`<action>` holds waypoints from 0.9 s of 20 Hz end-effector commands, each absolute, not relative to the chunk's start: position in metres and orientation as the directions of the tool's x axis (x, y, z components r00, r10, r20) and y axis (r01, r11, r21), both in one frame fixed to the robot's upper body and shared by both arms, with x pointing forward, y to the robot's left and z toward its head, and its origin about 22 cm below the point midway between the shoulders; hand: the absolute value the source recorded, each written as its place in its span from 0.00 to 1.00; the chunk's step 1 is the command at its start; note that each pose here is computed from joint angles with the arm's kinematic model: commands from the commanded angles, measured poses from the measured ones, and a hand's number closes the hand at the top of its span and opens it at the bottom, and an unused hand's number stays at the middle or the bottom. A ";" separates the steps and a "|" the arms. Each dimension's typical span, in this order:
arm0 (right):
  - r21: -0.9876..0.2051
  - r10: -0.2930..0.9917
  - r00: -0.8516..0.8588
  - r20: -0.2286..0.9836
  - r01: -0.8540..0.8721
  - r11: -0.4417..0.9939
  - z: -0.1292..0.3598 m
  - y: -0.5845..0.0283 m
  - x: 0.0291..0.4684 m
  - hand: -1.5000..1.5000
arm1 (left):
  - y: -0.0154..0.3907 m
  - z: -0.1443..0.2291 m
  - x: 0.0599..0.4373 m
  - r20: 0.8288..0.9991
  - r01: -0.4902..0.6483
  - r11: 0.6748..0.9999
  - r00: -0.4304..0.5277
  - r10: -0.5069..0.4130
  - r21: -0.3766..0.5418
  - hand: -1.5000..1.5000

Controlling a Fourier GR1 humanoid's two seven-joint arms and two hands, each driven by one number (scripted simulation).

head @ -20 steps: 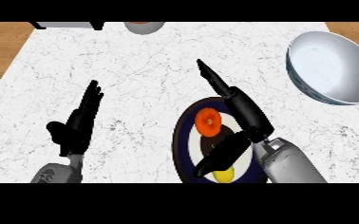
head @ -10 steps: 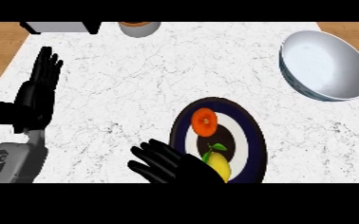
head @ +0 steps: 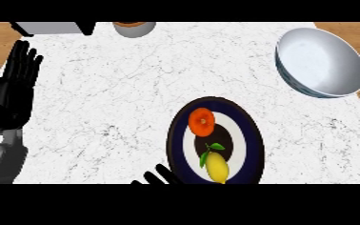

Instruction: Pick the lemon from the plate and place it in the bowl

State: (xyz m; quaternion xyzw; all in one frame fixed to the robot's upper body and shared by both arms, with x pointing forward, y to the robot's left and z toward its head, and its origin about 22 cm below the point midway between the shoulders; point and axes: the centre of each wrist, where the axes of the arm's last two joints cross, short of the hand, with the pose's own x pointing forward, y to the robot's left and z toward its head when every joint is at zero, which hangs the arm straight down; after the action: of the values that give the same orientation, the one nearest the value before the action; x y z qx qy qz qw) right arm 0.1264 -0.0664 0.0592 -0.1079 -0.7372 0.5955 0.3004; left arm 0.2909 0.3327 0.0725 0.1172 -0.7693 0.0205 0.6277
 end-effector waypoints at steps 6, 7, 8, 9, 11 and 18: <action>-0.978 0.712 -0.702 0.015 -0.157 -0.135 0.113 -0.078 0.095 0.00 | 0.337 0.069 0.286 0.970 -0.216 0.969 -0.182 -0.162 0.121 0.50; -0.967 0.714 -0.700 -0.005 -0.178 -0.181 0.115 -0.070 0.095 0.00 | 0.336 0.075 0.287 0.967 -0.213 0.969 -0.193 -0.166 0.124 0.50; -0.954 0.711 -0.703 -0.018 -0.202 -0.224 0.119 -0.070 0.101 0.00 | 0.336 0.071 0.284 0.968 -0.215 0.969 -0.190 -0.166 0.124 0.50; -0.940 0.719 -0.693 -0.055 -0.208 -0.272 0.122 -0.081 0.096 0.00 | 0.333 0.079 0.288 0.966 -0.208 0.971 -0.204 -0.161 0.118 0.50; -0.920 0.708 -0.696 -0.123 -0.188 -0.345 0.130 -0.072 0.093 0.00 | 0.342 0.068 0.287 0.970 -0.195 0.974 -0.187 -0.155 0.118 0.50; -0.881 0.741 -0.658 -0.131 -0.266 -0.391 0.149 -0.077 0.102 0.00 | 0.322 0.074 0.293 0.967 -0.181 0.976 -0.199 -0.158 0.123 0.50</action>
State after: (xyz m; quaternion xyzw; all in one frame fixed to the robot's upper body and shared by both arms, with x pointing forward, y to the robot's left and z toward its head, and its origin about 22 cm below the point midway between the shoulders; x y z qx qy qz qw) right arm 0.1303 -0.0755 0.1000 -0.3059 -0.4095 0.8003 0.3134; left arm 0.2900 0.3338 0.0783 0.1144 -0.7732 0.0167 0.6236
